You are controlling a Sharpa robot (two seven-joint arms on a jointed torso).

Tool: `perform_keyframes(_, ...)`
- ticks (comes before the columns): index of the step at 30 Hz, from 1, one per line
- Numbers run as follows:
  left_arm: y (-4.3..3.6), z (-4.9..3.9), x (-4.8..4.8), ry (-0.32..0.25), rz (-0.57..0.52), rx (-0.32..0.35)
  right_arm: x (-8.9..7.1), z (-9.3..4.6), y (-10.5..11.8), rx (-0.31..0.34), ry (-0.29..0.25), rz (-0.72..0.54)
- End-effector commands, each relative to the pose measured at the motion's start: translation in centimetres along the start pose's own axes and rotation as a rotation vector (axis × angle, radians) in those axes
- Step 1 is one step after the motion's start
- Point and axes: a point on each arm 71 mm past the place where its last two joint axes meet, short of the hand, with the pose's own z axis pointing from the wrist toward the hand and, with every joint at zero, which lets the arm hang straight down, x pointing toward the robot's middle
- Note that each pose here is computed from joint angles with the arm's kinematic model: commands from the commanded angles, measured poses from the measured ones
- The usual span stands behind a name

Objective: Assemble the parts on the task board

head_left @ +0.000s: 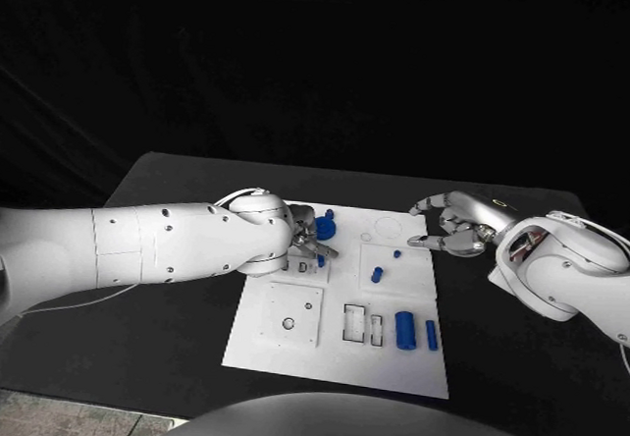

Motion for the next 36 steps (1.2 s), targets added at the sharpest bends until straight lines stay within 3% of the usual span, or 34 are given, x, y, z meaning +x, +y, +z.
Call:
perform_keyframes(1,-0.14,0.10,0.11,0.009,0.026,-0.003,0.16,0.00,0.03,0.003,0.018,0.000)
perform_keyframes(36,-0.45,0.52,0.84,0.055,0.064,-0.008,0.24,0.08,-0.07,0.011,0.028,0.005)
